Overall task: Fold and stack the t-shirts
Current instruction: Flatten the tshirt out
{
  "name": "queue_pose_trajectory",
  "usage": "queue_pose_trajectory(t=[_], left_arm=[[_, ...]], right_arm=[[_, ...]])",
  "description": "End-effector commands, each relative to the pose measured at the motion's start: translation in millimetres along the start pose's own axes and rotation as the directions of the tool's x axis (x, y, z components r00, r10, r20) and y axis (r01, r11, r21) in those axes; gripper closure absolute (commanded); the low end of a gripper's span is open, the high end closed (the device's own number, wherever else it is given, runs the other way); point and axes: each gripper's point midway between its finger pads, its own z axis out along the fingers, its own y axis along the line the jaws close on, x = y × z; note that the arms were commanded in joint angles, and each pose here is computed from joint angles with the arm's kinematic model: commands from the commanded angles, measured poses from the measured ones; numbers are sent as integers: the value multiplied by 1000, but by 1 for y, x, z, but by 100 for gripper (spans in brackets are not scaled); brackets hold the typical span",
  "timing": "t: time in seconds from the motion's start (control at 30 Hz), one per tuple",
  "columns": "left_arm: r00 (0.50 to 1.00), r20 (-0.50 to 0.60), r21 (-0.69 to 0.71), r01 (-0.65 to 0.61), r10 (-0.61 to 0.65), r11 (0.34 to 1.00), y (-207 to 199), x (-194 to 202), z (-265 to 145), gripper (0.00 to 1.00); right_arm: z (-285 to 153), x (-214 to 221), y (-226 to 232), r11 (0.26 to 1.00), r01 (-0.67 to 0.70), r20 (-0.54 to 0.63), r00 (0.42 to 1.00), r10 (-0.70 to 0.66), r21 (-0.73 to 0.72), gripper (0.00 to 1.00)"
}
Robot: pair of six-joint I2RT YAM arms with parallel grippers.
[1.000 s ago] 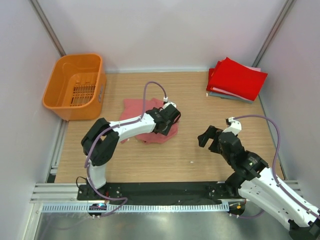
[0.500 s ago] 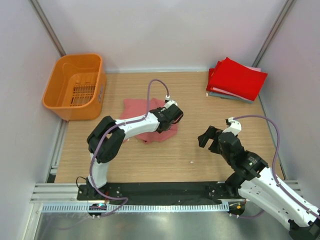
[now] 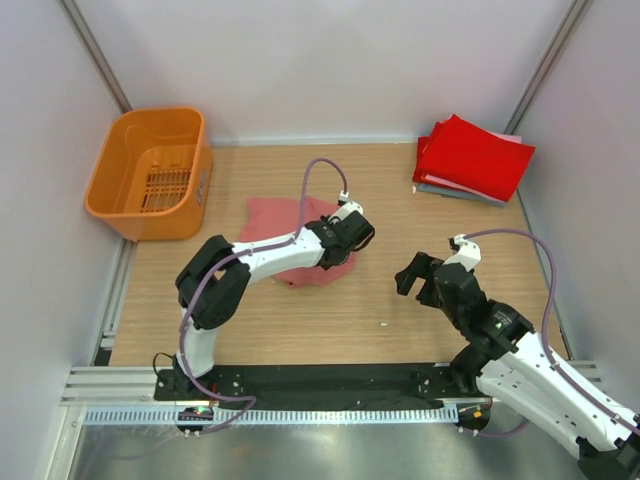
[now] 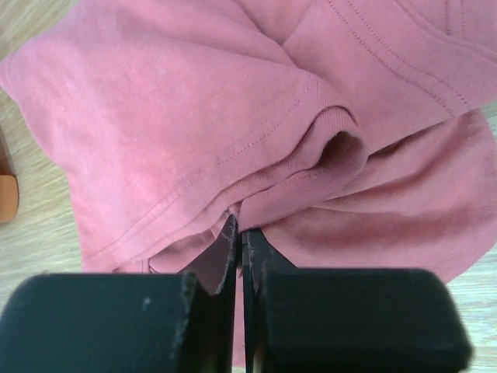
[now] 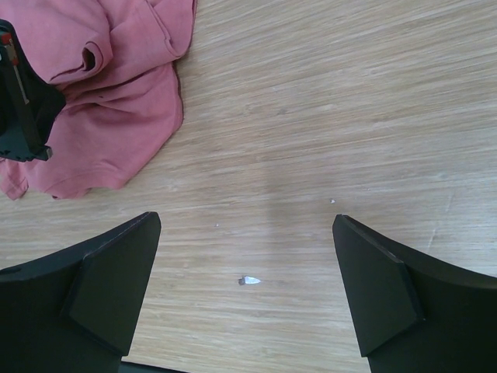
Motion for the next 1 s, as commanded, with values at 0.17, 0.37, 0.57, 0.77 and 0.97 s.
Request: queue_pose_trajectory(t=[0.17, 0.37, 0.57, 0.77, 0.97], left_arm=[[993, 79, 27, 89, -91, 996, 16, -40, -28, 100], [869, 177, 274, 407, -462, 871, 107, -139, -122, 100], [593, 343, 193, 715, -729, 672, 301, -132, -196, 100], [615, 232, 14, 773, -754, 635, 320, -20, -165, 96], [633, 30, 12, 774, -774, 633, 282, 51, -122, 99]], right_arm=[[3, -5, 3, 1000, -9, 26, 1000, 9, -1, 0], [3, -15, 8, 1000, -2, 46, 999, 2, 3, 0], [8, -33, 37, 998, 28, 54, 998, -25, -59, 0], [37, -44, 76, 993, 74, 31, 997, -72, -93, 0], [84, -52, 130, 971, 96, -60, 992, -112, -220, 0]])
